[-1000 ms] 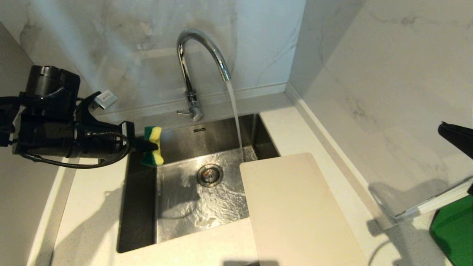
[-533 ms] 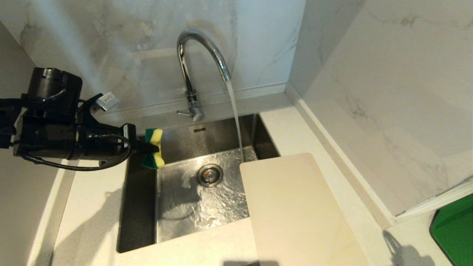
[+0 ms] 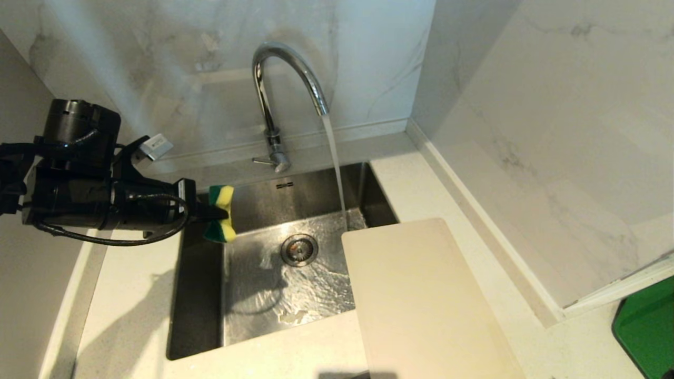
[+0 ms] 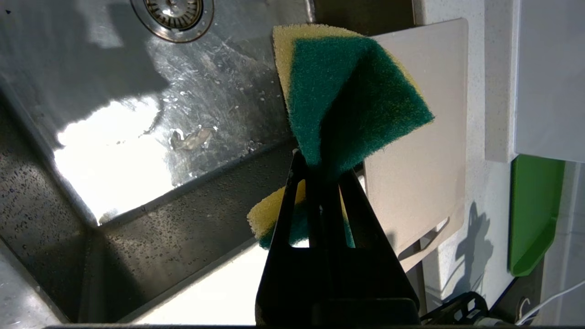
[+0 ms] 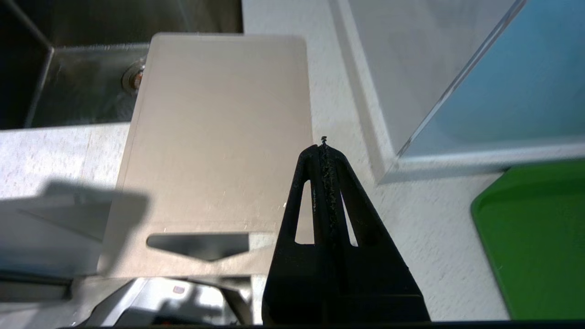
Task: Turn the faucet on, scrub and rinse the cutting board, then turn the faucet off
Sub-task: Put down the cleaning cloth
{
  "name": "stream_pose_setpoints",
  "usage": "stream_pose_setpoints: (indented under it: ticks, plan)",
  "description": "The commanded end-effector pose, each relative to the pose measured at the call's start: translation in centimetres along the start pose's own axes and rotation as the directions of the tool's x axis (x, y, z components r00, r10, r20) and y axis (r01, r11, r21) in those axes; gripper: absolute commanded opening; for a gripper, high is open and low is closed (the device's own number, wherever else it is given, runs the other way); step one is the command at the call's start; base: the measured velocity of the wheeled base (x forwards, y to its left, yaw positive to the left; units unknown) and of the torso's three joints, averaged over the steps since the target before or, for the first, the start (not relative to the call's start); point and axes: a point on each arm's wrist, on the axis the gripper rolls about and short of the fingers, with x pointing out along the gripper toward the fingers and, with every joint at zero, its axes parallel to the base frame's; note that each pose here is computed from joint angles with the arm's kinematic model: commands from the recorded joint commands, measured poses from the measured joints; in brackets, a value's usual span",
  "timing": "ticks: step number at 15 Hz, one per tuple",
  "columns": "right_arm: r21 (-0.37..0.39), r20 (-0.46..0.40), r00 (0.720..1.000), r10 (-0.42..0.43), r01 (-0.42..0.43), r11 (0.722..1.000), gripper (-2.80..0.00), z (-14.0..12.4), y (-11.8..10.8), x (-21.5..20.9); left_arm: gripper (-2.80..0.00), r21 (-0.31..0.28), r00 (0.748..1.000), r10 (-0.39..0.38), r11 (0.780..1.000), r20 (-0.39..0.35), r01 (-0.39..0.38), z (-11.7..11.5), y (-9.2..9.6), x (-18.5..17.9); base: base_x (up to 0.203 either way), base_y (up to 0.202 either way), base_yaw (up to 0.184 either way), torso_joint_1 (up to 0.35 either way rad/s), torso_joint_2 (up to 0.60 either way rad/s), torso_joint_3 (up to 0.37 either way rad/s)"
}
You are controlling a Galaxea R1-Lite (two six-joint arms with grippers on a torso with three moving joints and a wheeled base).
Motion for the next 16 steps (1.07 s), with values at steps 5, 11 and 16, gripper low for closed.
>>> stream_pose_setpoints:
  ticks: [5, 11, 16]
  plan:
    - [0.017, -0.084, 0.993, 0.08, -0.079, 0.997, -2.8, -3.8, 0.4, 0.3, -2.8, -0.002, 1.0, -0.004, 1.0, -0.009, 0.004, -0.1, -0.1, 0.2, 0.0, 0.0, 0.0, 0.0, 0.0, 0.0]
    - [0.042, -0.079, 0.994, 0.069, -0.065, 0.997, -2.8, -5.7, 0.5, 0.7, -2.8, 0.001, 1.0, -0.005, 1.0, -0.01, 0.005, -0.2, -0.1, 0.2, 0.0, 0.0, 0.0, 0.0, 0.0, 0.0]
    - [0.095, -0.093, 0.98, 0.178, -0.17, 0.981, -2.8, -6.0, 0.7, 0.1, -2.8, 0.003, 1.0, -0.009, 1.0, -0.019, 0.009, -0.3, -0.2, 0.4, 0.0, 0.0, 0.0, 0.0, 0.0, 0.0]
